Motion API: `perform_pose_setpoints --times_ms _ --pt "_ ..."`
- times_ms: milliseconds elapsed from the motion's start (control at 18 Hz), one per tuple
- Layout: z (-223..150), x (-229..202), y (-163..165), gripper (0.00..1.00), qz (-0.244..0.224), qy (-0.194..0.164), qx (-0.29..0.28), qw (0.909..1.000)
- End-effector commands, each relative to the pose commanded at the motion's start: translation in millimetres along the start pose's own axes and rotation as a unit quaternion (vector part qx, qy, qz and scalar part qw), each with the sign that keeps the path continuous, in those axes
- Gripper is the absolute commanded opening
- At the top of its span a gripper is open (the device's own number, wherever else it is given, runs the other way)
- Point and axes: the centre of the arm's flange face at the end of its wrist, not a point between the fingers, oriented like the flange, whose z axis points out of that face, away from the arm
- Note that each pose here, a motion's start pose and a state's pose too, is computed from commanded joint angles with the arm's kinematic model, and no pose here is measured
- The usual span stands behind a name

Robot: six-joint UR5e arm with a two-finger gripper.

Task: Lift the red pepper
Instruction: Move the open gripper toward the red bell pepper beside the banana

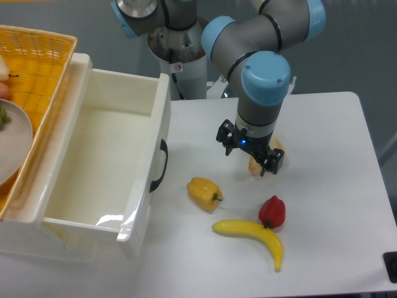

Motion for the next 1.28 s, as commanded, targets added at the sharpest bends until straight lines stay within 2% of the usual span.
perform_pose_setpoints --times_ms 333,944,1000,1278 --pt "5 -4 -1 1.00 -0.004 -0.001 0.000 1.0000" --pt "32 -14 12 1.00 -0.018 0.020 -0.008 0.9996" --pt "47 -18 16 1.00 -0.023 0.021 -0.010 0.9995" --pt "68 -34 28 1.00 -0.048 0.023 -0.008 0.9985"
